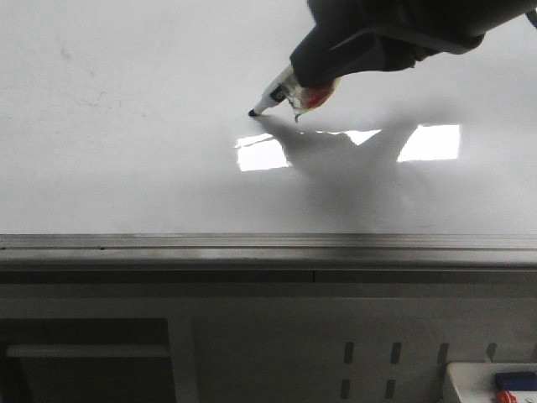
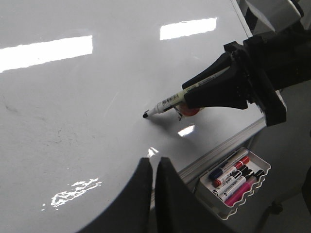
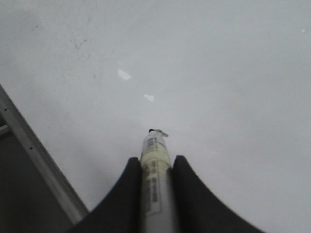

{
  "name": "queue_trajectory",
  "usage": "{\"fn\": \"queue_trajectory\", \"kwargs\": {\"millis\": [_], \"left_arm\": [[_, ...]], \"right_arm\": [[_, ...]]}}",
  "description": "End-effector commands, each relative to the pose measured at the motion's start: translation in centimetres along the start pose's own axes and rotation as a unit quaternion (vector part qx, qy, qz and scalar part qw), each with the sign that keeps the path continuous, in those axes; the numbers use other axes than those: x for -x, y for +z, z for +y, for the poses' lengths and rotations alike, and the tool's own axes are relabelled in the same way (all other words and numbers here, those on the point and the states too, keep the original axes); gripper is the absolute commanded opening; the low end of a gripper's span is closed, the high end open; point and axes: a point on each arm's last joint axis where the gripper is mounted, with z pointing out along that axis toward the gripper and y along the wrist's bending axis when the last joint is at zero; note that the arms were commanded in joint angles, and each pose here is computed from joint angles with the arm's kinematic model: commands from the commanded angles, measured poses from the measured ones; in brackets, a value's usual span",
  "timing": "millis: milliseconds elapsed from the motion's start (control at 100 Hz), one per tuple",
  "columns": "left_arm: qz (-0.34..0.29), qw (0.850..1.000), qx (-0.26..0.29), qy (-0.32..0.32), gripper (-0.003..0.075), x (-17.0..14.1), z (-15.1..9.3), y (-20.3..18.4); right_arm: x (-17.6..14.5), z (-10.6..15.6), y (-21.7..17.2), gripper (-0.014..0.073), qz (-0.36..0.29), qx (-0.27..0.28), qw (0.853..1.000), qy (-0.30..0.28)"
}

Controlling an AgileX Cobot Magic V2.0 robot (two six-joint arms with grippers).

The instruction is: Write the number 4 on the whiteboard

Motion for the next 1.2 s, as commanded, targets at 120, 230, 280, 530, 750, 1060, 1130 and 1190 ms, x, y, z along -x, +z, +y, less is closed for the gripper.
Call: {"fn": "queue_trajectory", "kwargs": {"millis": [120, 230, 280, 530, 750, 1060, 1130, 1190], "left_arm": [[-0.023, 1.0, 0.003, -0.019, -0.002, 1.0, 0.0, -0.1], [-0.022, 1.0, 0.002, -0.019, -0.002, 1.0, 0.0, -0.1], [-0.022, 1.0, 0.002, -0.019, -0.002, 1.0, 0.0, -0.1], [-0.022, 1.0, 0.002, -0.019, -0.002, 1.0, 0.0, -0.1], [-0.022, 1.0, 0.002, -0.019, -0.002, 1.0, 0.0, -0.1], [-0.022, 1.0, 0.002, -0.019, -0.002, 1.0, 0.0, -0.1], [-0.023, 1.0, 0.003, -0.019, -0.002, 1.0, 0.0, -0.1], [-0.024, 1.0, 0.004, -0.019, -0.002, 1.1, 0.0, -0.1]], "right_arm": [[-0.1, 1.5, 1.7, -0.0064, 0.015, 0.027, 1.0, 0.004], [-0.4, 1.9, 2.2, -0.0064, 0.023, 0.033, 0.999, 0.007], [-0.4, 1.9, 2.2, -0.0064, 0.022, 0.032, 0.999, 0.007], [-0.2, 1.8, 2.2, -0.0064, 0.018, 0.029, 0.999, 0.007], [-0.2, 0.9, 1.5, -0.0061, 0.018, 0.021, 0.999, 0.016], [-1.0, -1.7, -0.7, -0.0061, 0.027, -0.009, 0.999, 0.043], [-1.2, -2.3, -1.2, -0.006, 0.029, -0.017, 0.998, 0.05], [-1.2, -2.8, -1.7, -0.006, 0.026, -0.029, 0.998, 0.054]]}}
